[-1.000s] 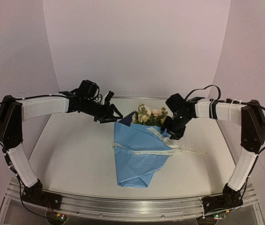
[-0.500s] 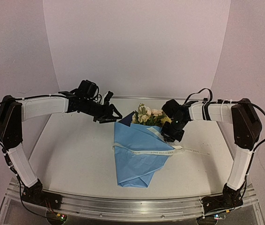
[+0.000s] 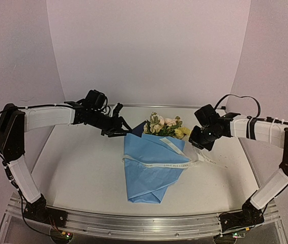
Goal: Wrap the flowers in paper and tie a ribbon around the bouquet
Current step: Place the right side of the ribbon on the folded bouquet.
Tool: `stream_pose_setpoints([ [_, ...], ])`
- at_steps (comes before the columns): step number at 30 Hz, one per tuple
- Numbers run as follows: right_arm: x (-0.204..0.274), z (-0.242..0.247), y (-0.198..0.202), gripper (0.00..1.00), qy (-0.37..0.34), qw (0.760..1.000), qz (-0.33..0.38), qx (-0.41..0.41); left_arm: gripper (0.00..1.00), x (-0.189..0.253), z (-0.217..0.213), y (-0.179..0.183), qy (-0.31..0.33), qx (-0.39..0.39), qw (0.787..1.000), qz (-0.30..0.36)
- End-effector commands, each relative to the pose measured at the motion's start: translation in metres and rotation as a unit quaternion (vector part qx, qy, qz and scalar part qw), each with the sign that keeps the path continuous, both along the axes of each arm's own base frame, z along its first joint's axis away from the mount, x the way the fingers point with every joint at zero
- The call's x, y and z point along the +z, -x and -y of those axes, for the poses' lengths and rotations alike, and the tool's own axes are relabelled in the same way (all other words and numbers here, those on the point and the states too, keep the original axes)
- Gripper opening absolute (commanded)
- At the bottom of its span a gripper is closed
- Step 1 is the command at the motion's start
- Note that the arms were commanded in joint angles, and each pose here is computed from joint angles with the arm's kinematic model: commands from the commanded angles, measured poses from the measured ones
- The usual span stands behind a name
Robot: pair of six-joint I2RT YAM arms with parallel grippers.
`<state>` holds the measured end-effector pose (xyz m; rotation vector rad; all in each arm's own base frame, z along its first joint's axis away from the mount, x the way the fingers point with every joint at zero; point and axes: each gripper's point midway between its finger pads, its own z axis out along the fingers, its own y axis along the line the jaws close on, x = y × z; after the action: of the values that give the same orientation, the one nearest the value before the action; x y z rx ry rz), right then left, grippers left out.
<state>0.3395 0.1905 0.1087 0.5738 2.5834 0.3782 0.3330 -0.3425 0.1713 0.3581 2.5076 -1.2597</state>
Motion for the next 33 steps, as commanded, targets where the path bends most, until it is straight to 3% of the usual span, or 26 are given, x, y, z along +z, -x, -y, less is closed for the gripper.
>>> stream_pose_setpoints([
  [1, 0.021, -0.003, 0.01, 0.0, -0.048, 0.997, 0.065, 0.014, 0.39, 0.005, 0.004, -0.004, 0.012, -0.006, 1.0, 0.0],
  [12, 0.063, -0.073, 0.067, 0.01, -0.037, 0.958, 0.181, 0.221, 0.39, -0.003, 0.004, -0.009, 0.001, 0.003, 1.0, -0.004],
  [22, 0.063, -0.16, 0.076, 0.11, -0.003, 0.923, 0.145, 0.356, 0.37, -0.002, 0.002, -0.013, -0.002, 0.017, 1.0, -0.007],
  [30, 0.039, -0.19, 0.048, 0.41, -0.007, 0.931, 0.098, 0.352, 0.37, -0.002, 0.0, -0.011, -0.001, 0.019, 1.0, -0.007],
  [33, 0.036, -0.195, 0.035, 0.63, -0.039, 0.938, 0.073, 0.337, 0.37, -0.003, -0.002, -0.009, -0.002, 0.021, 1.0, -0.007],
])
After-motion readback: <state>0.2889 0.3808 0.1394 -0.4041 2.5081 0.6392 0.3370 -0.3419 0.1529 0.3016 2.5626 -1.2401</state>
